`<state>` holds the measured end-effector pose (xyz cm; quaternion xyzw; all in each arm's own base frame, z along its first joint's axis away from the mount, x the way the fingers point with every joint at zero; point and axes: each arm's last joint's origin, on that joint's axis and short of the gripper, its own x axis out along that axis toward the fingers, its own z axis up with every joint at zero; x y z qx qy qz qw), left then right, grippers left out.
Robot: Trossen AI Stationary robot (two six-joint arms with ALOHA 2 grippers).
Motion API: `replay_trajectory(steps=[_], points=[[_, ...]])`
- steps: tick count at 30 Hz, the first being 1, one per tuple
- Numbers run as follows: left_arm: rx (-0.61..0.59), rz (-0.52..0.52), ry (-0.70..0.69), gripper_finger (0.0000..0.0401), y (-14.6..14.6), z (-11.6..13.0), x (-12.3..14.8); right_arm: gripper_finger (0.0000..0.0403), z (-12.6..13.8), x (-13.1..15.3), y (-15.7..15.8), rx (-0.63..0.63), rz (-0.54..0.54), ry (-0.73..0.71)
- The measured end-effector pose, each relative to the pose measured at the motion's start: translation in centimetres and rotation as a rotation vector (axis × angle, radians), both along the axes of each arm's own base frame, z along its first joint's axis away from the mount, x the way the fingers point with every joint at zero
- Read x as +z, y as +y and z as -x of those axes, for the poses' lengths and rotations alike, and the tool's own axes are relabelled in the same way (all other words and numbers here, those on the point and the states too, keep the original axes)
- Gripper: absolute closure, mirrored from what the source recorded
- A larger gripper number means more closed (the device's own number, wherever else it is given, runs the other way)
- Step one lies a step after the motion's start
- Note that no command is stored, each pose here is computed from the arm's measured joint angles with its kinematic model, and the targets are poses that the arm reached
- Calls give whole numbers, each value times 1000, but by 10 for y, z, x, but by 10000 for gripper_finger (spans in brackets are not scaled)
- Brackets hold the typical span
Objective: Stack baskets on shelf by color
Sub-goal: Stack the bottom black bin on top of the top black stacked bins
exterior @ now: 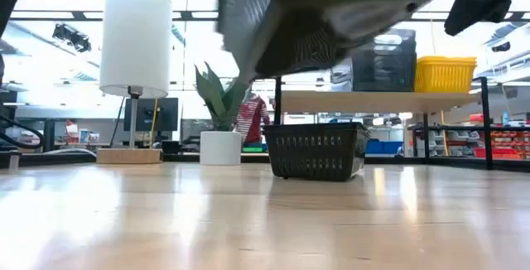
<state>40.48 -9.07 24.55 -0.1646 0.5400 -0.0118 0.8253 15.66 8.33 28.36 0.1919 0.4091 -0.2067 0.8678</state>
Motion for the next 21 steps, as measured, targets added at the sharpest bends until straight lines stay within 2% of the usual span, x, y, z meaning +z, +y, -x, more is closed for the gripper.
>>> replay_trajectory(steps=[5,8,12,16,21], points=[[-60,-137,-76,397,50,-11,39,321,6,7,-6,-29,48,-70],[-91,-208,-96,398,80,-15,40,321,7,9,-8,-50,51,-95],[-147,-402,-135,398,110,-18,42,321,7,10,-8,-68,33,-108],[-261,-557,-136,398,127,-17,45,321,7,10,-8,-91,21,-117],[-471,-707,-145,398,127,-23,42,321,7,11,-9,-133,29,-145]])
